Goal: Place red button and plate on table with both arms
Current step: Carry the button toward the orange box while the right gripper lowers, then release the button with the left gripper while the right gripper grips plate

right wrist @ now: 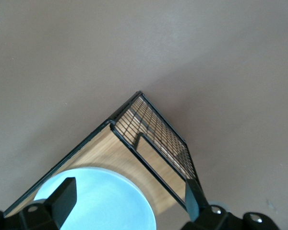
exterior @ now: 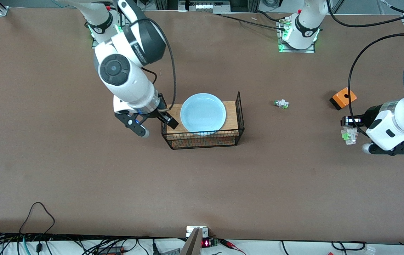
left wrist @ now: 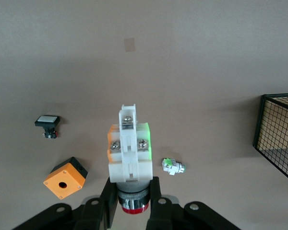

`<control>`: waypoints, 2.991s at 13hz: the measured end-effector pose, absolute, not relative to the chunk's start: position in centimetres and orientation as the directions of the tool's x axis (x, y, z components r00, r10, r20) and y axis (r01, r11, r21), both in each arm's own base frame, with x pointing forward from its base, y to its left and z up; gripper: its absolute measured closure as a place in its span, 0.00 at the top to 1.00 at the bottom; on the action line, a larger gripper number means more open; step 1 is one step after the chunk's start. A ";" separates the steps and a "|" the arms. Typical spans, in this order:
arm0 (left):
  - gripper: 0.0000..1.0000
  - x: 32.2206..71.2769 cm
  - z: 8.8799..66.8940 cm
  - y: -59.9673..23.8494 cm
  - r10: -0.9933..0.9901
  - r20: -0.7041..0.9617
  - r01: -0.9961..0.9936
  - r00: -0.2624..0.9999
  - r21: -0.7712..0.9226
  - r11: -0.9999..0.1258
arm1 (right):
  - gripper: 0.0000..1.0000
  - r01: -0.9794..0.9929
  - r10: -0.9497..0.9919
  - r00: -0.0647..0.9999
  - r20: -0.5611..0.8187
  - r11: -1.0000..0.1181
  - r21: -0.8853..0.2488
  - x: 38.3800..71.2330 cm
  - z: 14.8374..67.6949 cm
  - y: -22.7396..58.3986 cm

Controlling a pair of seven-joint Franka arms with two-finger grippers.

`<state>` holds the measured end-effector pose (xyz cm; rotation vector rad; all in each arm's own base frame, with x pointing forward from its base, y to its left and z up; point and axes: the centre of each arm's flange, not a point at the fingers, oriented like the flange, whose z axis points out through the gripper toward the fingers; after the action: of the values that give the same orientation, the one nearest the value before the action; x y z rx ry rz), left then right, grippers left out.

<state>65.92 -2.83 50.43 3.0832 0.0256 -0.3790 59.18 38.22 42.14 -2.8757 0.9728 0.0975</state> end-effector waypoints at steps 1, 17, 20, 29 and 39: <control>0.31 65.8 50.2 -2.8 0.008 -0.224 0.015 0.975 0.027 -1.000 | 1.00 -0.596 -0.591 0.803 -0.079 -0.801 -0.067 59.0 41.4 38.8; 0.31 57.2 29.8 3.3 -0.002 -0.217 -0.001 0.976 0.006 -1.000 | 1.00 -0.433 -0.430 0.902 0.048 -0.898 0.075 52.4 44.9 44.5; 0.31 55.8 26.4 2.8 -0.012 -0.248 -0.009 0.969 0.017 -1.000 | 1.00 -0.513 -0.510 0.858 0.054 -0.855 0.081 52.7 44.2 44.2; 0.31 55.0 21.6 2.5 -0.054 -0.314 -0.039 0.948 0.052 -0.998 | 1.00 -0.604 -0.603 0.796 0.060 -0.797 0.003 53.8 40.2 46.3; 1.00 56.6 26.1 2.8 -0.052 -0.243 -0.046 0.969 0.033 -0.998 | 1.00 -0.591 -0.593 0.804 0.049 -0.805 -0.048 53.5 37.1 48.7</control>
<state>56.63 2.78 26.05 3.0902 -0.0768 -0.3825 53.49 48.69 37.08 -2.9547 0.9703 -0.0963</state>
